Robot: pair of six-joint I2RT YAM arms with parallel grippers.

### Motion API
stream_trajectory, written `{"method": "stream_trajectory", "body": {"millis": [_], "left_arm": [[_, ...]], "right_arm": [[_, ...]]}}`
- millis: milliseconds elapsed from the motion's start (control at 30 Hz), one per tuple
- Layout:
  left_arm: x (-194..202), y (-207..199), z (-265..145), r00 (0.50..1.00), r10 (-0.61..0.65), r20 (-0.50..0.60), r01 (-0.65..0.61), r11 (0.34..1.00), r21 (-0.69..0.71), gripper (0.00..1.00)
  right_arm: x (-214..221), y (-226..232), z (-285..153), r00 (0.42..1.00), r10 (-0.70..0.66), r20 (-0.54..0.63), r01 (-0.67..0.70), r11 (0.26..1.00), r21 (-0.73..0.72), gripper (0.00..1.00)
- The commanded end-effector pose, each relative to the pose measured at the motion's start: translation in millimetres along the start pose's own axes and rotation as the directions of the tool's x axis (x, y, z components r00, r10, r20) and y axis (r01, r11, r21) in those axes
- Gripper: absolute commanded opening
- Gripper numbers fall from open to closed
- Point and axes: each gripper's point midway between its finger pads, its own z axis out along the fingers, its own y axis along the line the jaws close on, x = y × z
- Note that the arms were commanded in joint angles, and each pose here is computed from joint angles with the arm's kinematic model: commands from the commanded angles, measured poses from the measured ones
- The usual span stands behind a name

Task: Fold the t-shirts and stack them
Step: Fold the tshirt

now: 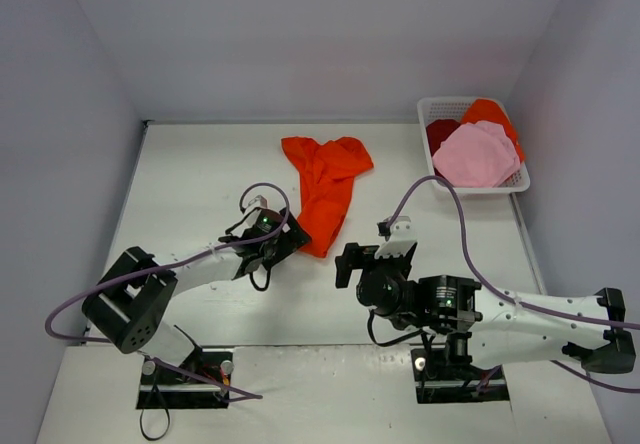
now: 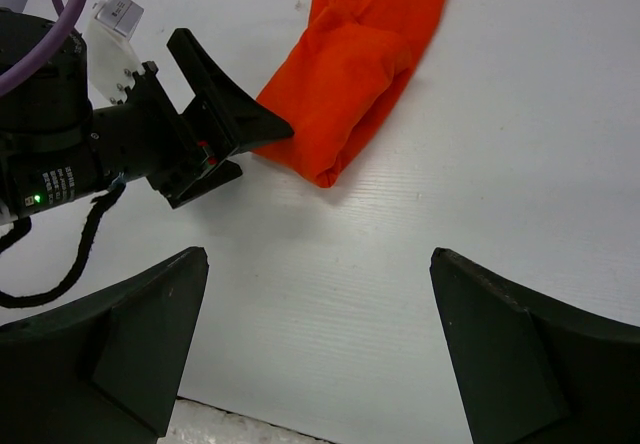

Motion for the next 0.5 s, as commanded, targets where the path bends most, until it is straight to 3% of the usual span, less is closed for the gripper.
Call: {"method": "stream_trajectory", "body": {"millis": [0,467], "left_arm": [[-13,-32,-4,0.998,-0.036,0.047,0.032,0.995,0.092,0.86],[-12,-50,11,0.998,-0.038,0.059,0.033,0.996,0.085,0.84]], "right_arm": [[-18,1,0,0.998,0.02,0.065,-0.022,0.999,0.027,0.9],[-13,-4,0,0.998,0.029,0.057,-0.031,0.999,0.027,0.9]]}}
